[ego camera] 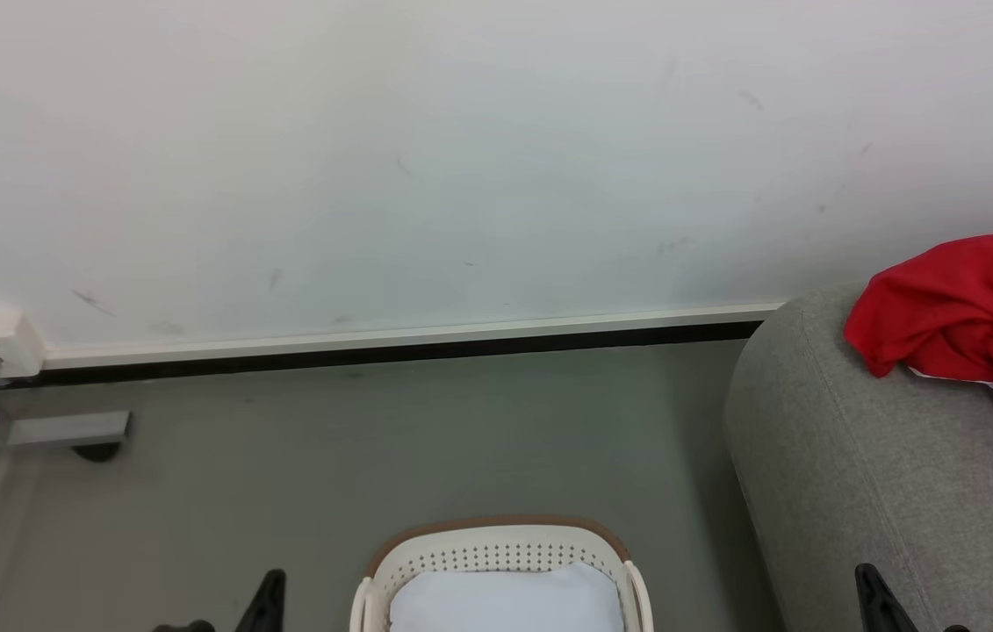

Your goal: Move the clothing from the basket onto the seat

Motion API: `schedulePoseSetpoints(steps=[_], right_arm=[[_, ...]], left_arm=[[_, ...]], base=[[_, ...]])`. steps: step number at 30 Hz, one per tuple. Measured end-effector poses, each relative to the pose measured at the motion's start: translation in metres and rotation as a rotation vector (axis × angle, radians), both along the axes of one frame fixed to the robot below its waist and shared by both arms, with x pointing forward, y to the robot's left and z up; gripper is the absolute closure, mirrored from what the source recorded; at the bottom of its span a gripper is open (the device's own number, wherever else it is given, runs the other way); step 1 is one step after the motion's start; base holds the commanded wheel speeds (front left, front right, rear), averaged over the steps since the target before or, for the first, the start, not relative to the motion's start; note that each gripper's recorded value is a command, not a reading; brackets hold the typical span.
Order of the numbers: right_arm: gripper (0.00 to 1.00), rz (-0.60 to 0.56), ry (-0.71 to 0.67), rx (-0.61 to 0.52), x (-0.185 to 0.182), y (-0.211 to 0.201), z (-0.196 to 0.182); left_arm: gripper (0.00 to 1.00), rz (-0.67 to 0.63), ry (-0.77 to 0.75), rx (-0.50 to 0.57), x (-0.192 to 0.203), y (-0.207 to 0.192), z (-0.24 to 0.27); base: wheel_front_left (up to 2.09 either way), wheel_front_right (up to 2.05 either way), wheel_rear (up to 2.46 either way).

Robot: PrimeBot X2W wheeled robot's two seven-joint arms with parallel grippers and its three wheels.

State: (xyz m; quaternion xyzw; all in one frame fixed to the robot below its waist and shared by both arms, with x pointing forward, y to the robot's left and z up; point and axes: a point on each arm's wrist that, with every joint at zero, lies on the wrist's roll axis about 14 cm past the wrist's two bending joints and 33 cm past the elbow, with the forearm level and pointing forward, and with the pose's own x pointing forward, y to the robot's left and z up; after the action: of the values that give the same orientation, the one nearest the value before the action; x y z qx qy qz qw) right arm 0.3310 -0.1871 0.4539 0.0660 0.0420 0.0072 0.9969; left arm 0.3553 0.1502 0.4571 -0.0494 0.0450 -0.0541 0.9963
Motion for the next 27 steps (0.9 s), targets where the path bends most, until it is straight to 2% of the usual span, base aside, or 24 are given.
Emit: schedulePoseSetpoints(steps=[27], right_arm=[[1.0,-0.125,0.011,0.468,0.014,-0.015,0.008]], left_arm=[[1.0,0.145,0.076,-0.477,0.009,0.022,0.003]], base=[[0.0,0.0,0.0]])
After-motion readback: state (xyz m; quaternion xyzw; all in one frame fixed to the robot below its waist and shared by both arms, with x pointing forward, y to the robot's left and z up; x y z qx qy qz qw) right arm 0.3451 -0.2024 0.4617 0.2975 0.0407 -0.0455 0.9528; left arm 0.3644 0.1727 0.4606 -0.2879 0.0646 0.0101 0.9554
